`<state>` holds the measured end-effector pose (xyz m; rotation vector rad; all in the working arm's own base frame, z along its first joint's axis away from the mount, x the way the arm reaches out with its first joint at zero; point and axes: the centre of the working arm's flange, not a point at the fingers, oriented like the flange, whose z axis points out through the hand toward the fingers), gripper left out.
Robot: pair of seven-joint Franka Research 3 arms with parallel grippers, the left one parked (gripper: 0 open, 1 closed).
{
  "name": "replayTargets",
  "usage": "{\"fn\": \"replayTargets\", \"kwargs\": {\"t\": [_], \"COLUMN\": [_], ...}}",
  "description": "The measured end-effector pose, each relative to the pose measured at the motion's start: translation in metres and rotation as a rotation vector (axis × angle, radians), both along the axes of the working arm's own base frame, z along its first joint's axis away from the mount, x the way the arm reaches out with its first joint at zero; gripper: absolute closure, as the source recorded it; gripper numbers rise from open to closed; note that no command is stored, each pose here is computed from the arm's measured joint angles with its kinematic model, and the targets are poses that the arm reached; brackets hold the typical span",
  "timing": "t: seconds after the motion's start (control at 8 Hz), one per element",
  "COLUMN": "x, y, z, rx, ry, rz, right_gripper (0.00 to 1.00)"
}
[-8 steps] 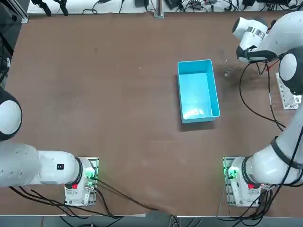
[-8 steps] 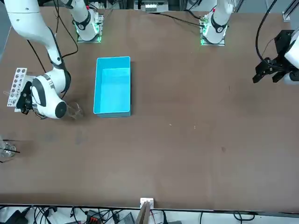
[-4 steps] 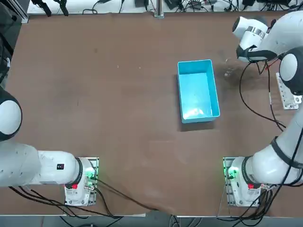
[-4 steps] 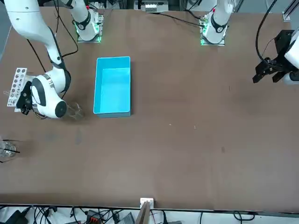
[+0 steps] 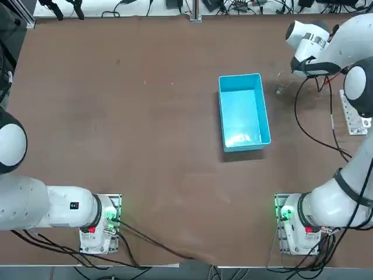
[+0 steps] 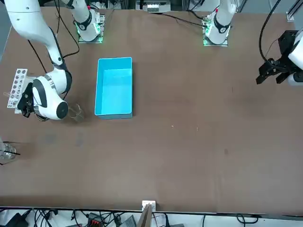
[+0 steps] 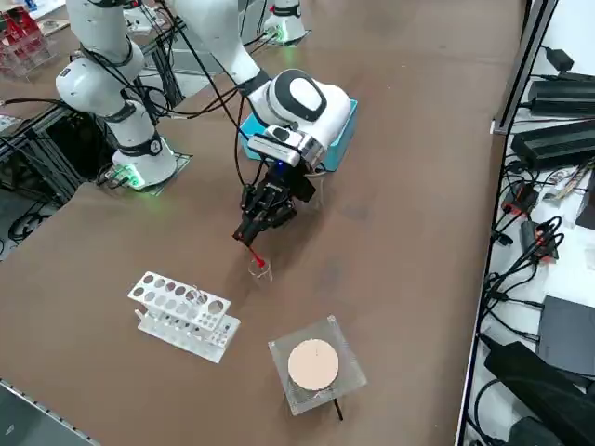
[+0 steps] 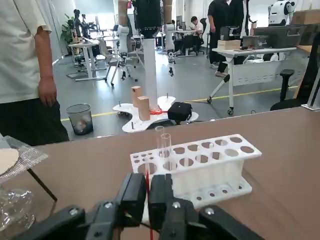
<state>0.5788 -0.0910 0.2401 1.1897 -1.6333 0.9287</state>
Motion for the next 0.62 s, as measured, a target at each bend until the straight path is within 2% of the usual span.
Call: {"fn": "replayTargets", "kwargs": {"t": [0.25,0.38,0.62], "x": [-0.001,-0.001,0.0], "y": [0.001,0.0,0.002], "z": [0.0,0.0,0.01], "rx": [-0.004,-0.004,0.01], "ry": [0.006,0.02,0.093], "rz": [-0.001,0.002,0.028], "right_gripper": [0.53,0.32,0.0]}}
